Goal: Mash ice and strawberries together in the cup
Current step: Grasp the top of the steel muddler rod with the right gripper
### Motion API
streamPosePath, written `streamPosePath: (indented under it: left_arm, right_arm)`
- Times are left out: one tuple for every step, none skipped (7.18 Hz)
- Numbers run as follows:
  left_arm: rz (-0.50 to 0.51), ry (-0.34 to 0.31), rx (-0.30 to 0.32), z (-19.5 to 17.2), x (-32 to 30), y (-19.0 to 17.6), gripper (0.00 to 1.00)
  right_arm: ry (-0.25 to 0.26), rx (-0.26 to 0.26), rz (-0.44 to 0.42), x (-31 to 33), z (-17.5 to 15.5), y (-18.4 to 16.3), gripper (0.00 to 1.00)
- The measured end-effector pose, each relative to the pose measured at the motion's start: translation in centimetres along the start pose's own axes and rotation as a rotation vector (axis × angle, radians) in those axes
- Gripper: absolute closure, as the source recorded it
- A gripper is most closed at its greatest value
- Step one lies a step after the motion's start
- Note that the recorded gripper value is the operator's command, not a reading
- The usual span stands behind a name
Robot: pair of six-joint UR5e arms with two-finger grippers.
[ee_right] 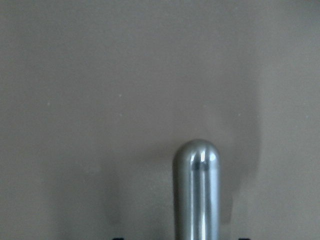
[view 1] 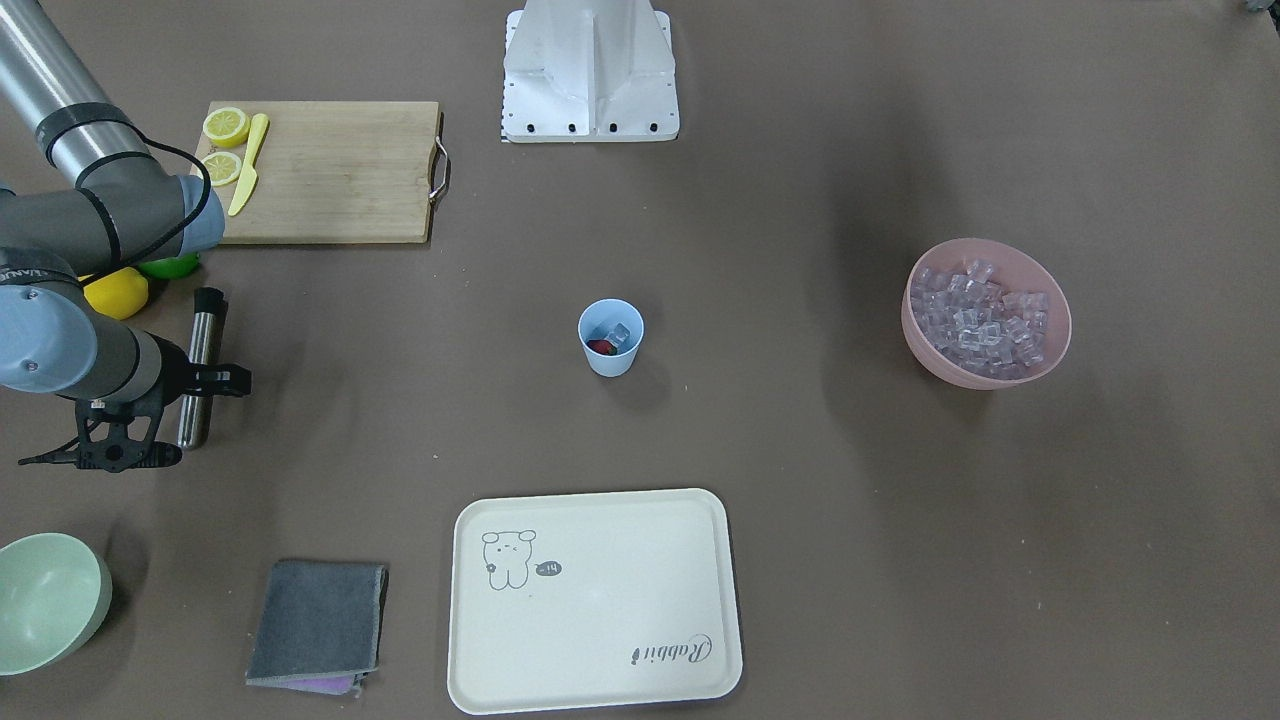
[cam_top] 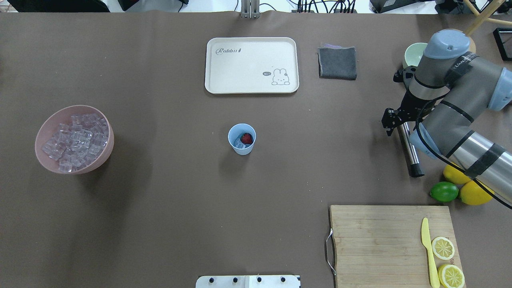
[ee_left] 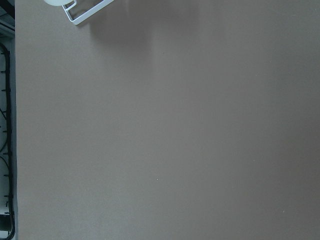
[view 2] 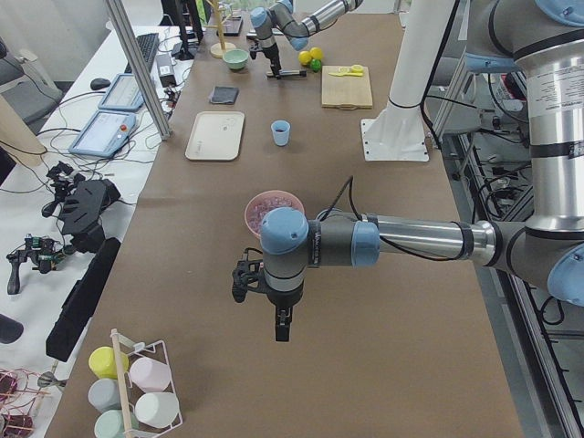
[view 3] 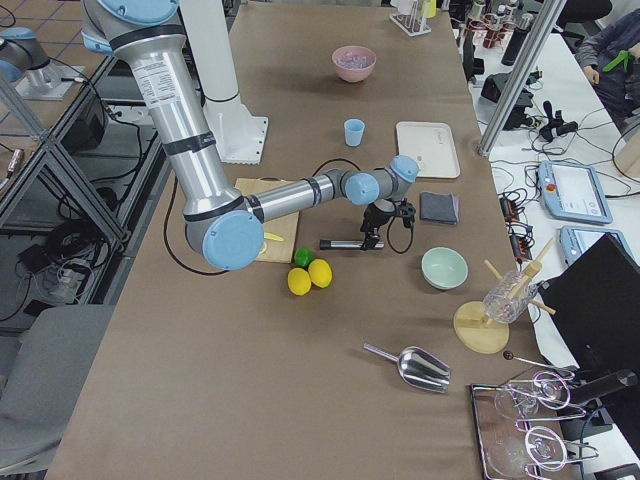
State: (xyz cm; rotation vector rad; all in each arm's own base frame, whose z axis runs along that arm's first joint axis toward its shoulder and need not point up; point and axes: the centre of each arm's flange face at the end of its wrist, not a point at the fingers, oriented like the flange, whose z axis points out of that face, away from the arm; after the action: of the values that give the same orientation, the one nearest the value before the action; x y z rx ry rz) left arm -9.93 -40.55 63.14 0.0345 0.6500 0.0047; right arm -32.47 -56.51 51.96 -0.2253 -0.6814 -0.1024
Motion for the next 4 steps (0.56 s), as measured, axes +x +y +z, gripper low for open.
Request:
streamPosePath:
  left_arm:
    - [0.0,-0.002,0.0,0.01,-0.03,0.0,0.02]
    - [-0.001,-0.003,-0.001,0.04,-0.06,0.0,0.02]
    - [-0.001,-0.005,-0.001,0.08,-0.07,0.0,0.02]
    - [0.0,-0.005,-0.002,0.12,-0.08,0.0,0.02]
  right_arm:
    - [-0.007,0.01,0.0,0.78,0.21,-0.5,0.25]
    - [-0.011,0.016,0.002,1.45,0.56,-0.93,0.29]
    - [-0.017,0.018,0.006,1.78,0.68,-1.14,0.36]
    - [-0.023,0.02,0.011,1.76,0.57,-1.27,0.41]
